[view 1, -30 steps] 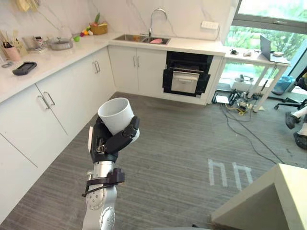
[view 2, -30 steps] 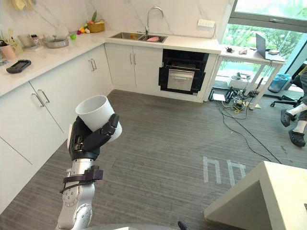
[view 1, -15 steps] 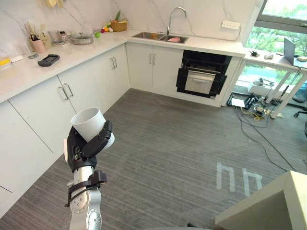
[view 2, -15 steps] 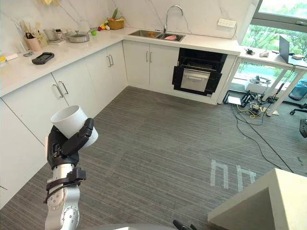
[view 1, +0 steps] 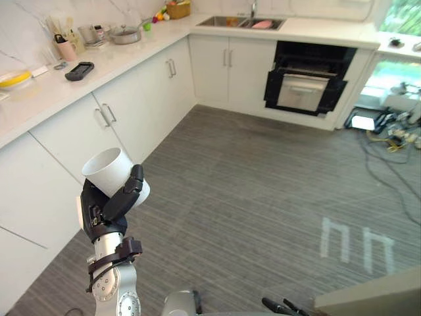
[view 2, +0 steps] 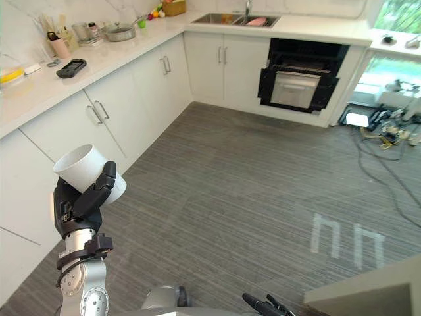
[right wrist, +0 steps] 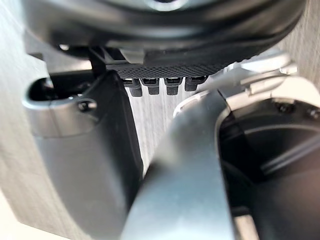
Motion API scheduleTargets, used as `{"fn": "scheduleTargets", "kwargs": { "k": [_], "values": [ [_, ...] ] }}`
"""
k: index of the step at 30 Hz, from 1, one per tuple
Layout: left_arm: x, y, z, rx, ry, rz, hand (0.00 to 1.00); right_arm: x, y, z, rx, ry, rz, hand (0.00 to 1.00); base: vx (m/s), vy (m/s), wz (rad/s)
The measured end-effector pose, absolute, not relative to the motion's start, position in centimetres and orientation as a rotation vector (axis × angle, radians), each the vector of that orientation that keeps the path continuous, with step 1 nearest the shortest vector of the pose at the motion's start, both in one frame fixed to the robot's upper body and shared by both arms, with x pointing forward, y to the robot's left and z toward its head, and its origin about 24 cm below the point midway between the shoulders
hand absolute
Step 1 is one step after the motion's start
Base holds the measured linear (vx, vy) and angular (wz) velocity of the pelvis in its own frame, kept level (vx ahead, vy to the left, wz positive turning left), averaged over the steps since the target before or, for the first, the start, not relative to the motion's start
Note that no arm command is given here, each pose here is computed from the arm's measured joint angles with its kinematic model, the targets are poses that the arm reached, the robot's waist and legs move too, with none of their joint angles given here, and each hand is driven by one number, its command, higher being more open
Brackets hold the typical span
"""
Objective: Walk over to the sink, pick up the cup, carry it to the dishwasher, place the cup inside the dishwasher, then close the dishwasher door
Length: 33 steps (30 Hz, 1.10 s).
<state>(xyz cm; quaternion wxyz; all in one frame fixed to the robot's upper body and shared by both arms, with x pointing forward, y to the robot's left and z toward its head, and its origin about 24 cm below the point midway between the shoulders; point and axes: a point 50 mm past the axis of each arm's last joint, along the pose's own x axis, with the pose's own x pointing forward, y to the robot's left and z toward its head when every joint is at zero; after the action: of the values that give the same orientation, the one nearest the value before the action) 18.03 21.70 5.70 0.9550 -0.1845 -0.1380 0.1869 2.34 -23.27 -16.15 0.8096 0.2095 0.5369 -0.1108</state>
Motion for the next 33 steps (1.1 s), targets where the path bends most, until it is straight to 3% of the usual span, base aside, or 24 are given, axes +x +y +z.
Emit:
{"fn": "scheduleTargets", "kwargs": {
  "k": [6, 14, 22, 25, 33],
  "values": [
    [18.3, 21.1, 4.3, -0.43, -0.232, 0.363, 0.0, 1.5, -23.4, -16.2, 0.431, 1.169, -0.259, 1.0, 0.47, 0.28, 0.01],
    [20.2, 17.1, 6.3, -0.446, -0.25, 0.091, 0.0, 2.5, -24.1, -15.4, 0.478, 1.005, -0.316, 1.0, 0.45, 0.189, 0.36],
    [21.4, 16.6, 4.7, -0.411, -0.195, 0.065, 0.0, 4.1, -20.9, -15.8, 0.595, 0.929, -0.28, 1.0, 0.55, -0.076, 0.22],
    [21.8, 16.9, 4.1, -0.388, -0.174, 0.054, 0.0, 6.2, -21.3, -15.7, 0.57, 0.944, -0.239, 1.0, 0.62, -0.166, -0.2],
    [21.0, 15.8, 4.6, -0.427, -0.196, 0.012, 0.0, 5.2, -22.5, -16.0, 0.511, 1.101, -0.356, 1.0, 0.43, -0.081, -0.17]
  ]
}}
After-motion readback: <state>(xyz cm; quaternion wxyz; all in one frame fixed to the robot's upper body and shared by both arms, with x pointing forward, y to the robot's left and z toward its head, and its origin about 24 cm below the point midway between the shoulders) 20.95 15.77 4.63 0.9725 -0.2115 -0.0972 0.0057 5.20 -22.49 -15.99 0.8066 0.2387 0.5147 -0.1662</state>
